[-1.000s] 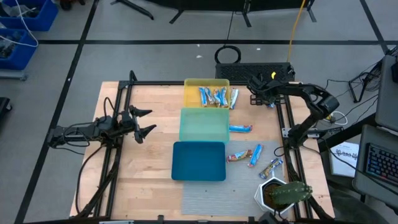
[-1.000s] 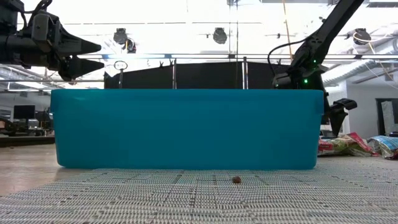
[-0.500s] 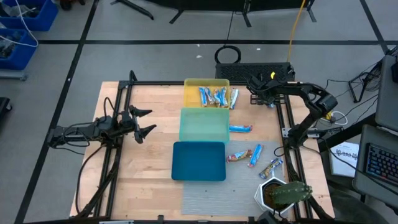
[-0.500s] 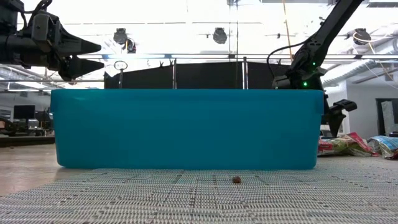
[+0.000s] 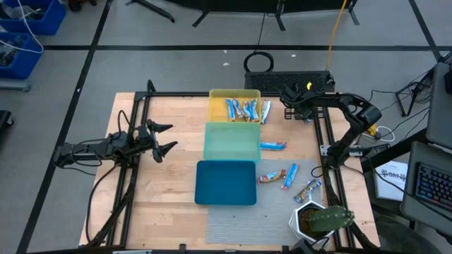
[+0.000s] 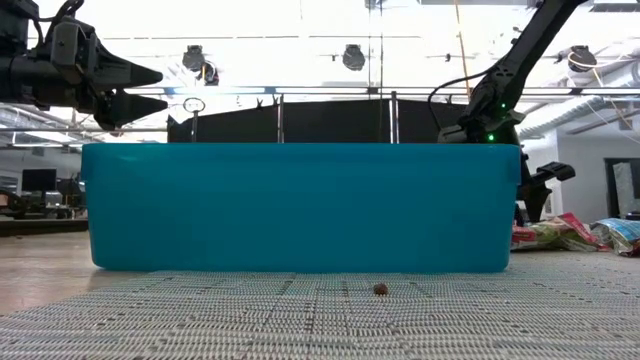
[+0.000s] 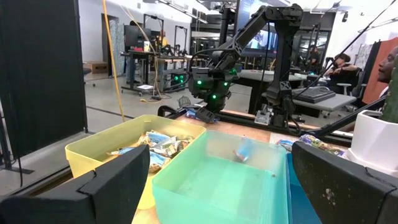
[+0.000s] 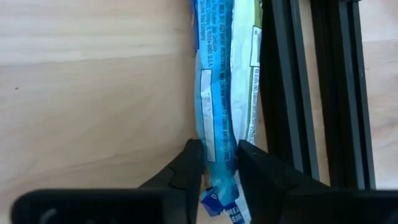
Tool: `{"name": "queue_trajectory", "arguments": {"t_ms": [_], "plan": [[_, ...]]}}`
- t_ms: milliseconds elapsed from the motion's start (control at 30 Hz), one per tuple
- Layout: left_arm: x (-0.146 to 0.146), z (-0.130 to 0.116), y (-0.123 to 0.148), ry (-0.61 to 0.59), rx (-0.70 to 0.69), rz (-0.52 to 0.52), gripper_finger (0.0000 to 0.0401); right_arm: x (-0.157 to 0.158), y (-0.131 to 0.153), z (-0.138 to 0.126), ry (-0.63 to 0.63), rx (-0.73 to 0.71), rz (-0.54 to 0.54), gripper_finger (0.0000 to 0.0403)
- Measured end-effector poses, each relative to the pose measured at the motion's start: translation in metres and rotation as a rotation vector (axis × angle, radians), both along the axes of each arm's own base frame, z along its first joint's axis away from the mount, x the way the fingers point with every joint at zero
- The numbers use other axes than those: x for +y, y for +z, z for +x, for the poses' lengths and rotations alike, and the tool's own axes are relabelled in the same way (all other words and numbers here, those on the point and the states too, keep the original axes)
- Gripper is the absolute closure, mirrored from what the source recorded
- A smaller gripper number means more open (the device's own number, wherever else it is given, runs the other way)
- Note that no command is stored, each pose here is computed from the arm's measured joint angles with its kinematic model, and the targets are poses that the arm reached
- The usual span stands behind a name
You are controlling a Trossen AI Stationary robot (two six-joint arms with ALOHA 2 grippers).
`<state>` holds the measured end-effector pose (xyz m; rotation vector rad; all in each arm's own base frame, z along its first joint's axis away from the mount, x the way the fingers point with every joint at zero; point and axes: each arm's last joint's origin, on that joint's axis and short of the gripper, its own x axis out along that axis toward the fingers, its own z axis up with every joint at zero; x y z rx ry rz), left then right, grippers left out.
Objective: Pick and place Granola Bars by type
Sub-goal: Put the blue granola bar into the green bin
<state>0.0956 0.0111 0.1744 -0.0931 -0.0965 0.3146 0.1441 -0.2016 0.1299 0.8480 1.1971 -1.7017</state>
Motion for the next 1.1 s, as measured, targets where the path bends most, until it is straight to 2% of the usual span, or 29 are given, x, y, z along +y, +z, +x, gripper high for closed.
{"name": "queue_trajectory", "arguments": {"t_ms": [300,433,800,1100], "plan": [[0.0,0.0,0.0,0.0,0.0,0.0,0.0009,0.002,0.003,0.001,0.004,-0.038,0.028,0.0385],[0.0,0.0,0.0,0.0,0.0,0.0,0.0009,0.008,0.012,0.006,0.033,-0.071,0.032,0.0398],[0.0,0.0,0.0,0.0,0.0,0.0,0.0009,0.021,0.077,0.026,0.129,-0.078,0.001,0.0402],[0.0,0.0,0.0,0.0,0.0,0.0,0.0009,0.037,0.147,0.05,0.145,-0.19,0.03,0.0402]]}}
